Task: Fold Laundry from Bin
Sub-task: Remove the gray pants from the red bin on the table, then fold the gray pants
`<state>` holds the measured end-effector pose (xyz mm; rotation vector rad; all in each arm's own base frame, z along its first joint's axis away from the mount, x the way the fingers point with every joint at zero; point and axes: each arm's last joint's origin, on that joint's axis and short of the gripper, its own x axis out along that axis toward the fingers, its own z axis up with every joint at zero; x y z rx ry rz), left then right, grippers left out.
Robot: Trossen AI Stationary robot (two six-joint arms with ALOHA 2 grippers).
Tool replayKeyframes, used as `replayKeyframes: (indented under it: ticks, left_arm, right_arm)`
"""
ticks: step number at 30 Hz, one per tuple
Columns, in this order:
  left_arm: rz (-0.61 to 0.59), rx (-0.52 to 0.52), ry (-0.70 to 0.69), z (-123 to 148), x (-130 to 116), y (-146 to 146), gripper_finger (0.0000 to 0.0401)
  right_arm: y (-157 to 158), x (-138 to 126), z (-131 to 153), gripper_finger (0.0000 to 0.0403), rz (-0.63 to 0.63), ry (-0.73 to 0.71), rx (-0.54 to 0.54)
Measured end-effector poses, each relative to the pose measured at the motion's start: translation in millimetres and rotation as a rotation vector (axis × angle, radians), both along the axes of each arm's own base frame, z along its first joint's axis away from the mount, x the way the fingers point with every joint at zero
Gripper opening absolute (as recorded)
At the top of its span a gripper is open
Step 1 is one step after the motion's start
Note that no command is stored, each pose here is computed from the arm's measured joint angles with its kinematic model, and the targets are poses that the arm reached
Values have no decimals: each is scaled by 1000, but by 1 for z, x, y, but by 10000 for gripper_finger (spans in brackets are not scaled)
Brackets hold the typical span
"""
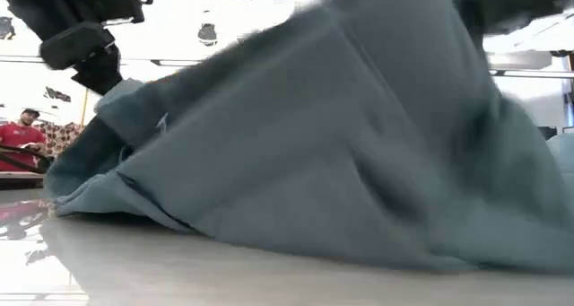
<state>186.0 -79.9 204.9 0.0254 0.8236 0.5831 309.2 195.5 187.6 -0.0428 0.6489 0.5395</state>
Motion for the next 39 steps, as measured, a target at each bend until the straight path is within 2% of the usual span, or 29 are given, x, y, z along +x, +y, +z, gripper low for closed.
replayKeyframes:
  ticks: [5, 10, 12, 14, 17, 21, 25, 31, 35, 39]
  left_arm:
    - [11, -2, 40, -7, -4, -6, 0]
    - [18, -28, 93, -8, -10, -6, 0]
    - [14, -48, 135, -9, -13, -6, 0]
    - [1, -70, 199, -11, -16, -5, 3]
    - [-9, -104, 264, -12, -19, -5, 18]
    - [-19, -150, 353, -11, -24, -5, 59]
    - [-31, -227, 370, -4, -21, -9, 111]
    - [-54, -475, 474, 11, -20, -18, 159]
    - [-104, -547, 380, 21, -9, -27, 160]
    - [-308, -486, 126, 22, 21, -47, 148]
  right_arm:
    - [-7, 4, 15, 93, -20, 3, 59]
    - [-13, -7, 32, 168, 48, 84, 143]
    - [-19, -16, 50, 189, 40, 113, 140]
    - [-28, -27, 61, 200, 3, 166, 86]
    - [-43, -45, 71, 202, -65, 199, -50]
    - [-65, -61, 74, 194, -177, 186, -196]
    - [-86, -63, 56, 186, -223, 160, -214]
    - [-106, -62, 32, 185, -242, 158, -231]
    - [-117, -60, 28, 184, -246, 154, -264]
    - [-128, -60, 19, 184, -249, 140, -299]
